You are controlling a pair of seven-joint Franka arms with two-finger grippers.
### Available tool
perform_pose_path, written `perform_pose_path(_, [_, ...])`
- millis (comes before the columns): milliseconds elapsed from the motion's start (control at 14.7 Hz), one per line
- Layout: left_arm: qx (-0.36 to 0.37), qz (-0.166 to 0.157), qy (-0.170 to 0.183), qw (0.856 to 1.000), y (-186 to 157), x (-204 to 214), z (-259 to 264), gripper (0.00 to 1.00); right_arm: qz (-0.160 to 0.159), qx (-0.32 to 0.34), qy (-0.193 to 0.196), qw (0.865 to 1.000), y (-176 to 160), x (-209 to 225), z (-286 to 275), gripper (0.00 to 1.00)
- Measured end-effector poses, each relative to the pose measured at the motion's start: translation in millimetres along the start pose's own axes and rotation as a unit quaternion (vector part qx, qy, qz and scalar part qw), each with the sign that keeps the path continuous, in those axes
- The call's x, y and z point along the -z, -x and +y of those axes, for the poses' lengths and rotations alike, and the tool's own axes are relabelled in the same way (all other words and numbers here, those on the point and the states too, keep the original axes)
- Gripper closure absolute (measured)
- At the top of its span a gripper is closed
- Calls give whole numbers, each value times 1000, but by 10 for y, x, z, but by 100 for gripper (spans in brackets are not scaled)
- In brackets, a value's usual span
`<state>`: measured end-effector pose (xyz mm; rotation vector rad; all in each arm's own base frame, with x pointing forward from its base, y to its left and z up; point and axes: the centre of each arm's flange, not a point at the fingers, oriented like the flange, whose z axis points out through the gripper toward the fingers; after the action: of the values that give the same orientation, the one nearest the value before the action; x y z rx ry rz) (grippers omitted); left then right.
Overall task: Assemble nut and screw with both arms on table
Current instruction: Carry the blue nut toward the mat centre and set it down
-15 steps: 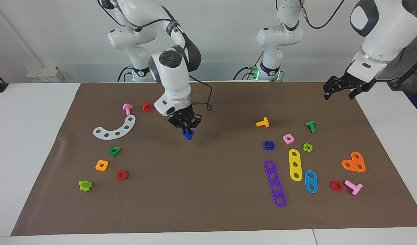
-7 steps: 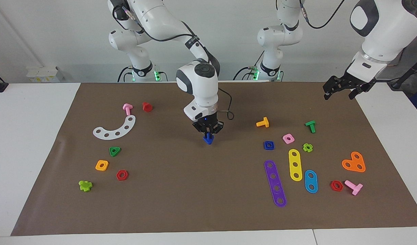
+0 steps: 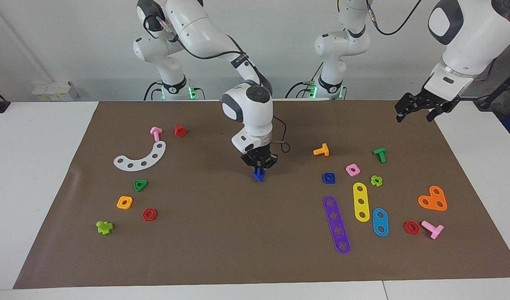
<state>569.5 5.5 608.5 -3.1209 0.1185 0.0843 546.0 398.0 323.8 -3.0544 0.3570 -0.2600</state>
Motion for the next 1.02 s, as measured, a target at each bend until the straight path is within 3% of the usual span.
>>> perform_pose_path(136, [0, 0, 0, 1000, 0, 0, 0, 0, 1, -9, -2, 1000, 13, -34, -11, 76])
perform_pose_path(476, [0, 0, 0, 1000, 0, 0, 0, 0, 2, -14, -4, 1000, 20, -19, -30, 24])
perform_pose_path(612, [0, 0, 0, 1000, 0, 0, 0, 0, 12, -21, -11, 1000, -76, 196, -5, 4])
perform_pose_path(680, [0, 0, 0, 1000, 0, 0, 0, 0, 18, -28, -12, 999, -165, 385, 52, 0])
perform_pose_path(1019, [0, 0, 0, 1000, 0, 0, 0, 0, 44, -39, 0, 998, -782, 1353, 808, 0])
